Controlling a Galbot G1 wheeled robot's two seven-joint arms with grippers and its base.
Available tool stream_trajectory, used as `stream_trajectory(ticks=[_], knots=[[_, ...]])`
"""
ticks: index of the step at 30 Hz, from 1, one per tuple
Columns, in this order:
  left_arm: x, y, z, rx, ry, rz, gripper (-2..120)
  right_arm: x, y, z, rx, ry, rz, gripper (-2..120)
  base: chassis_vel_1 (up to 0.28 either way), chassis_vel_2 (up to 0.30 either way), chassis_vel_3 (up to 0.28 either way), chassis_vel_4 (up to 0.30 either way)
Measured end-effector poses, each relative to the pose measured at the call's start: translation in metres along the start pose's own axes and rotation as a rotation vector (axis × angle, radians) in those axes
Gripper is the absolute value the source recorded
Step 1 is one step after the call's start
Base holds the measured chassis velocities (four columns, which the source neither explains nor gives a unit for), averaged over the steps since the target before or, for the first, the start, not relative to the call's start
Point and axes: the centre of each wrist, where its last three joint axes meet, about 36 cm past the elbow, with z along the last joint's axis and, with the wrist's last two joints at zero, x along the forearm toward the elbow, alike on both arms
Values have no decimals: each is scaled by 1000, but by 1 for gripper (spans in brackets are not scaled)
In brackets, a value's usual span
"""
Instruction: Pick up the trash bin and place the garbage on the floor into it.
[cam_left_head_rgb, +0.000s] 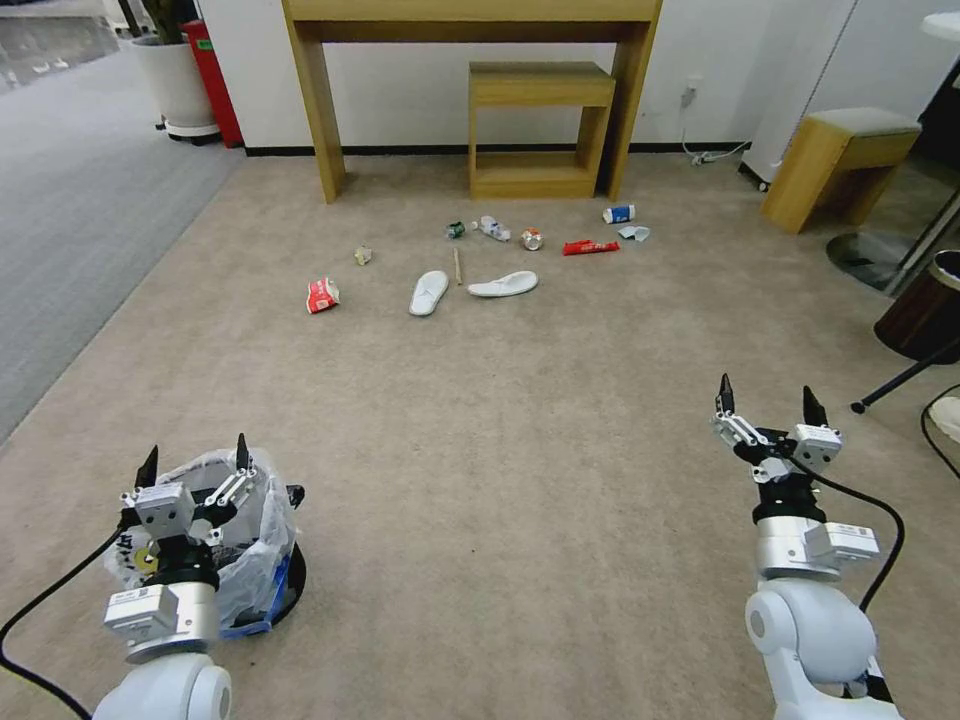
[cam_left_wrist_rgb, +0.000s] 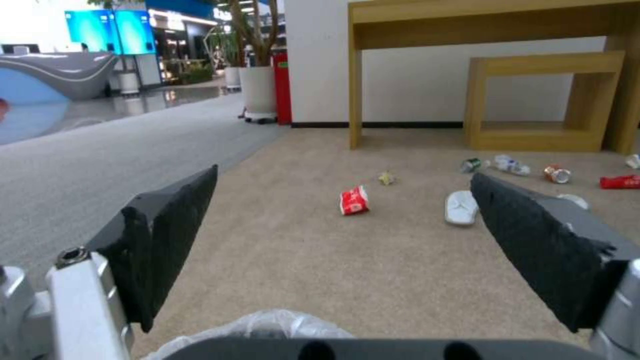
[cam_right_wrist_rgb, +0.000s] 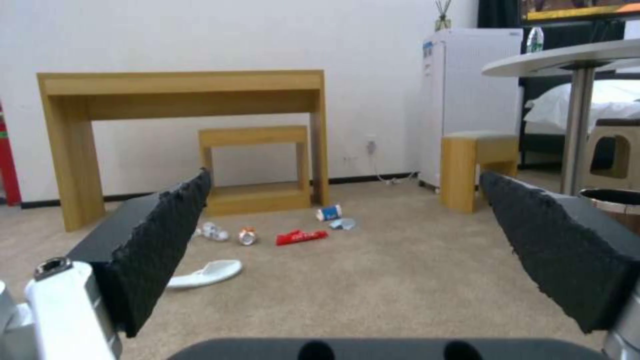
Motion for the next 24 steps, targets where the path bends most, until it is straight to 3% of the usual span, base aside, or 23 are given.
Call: stream_trajectory(ticks=[24], knots=[[0, 0, 4, 0, 0, -3, 100, 0, -3, 6, 43, 4, 17, 100, 0, 0, 0, 0]])
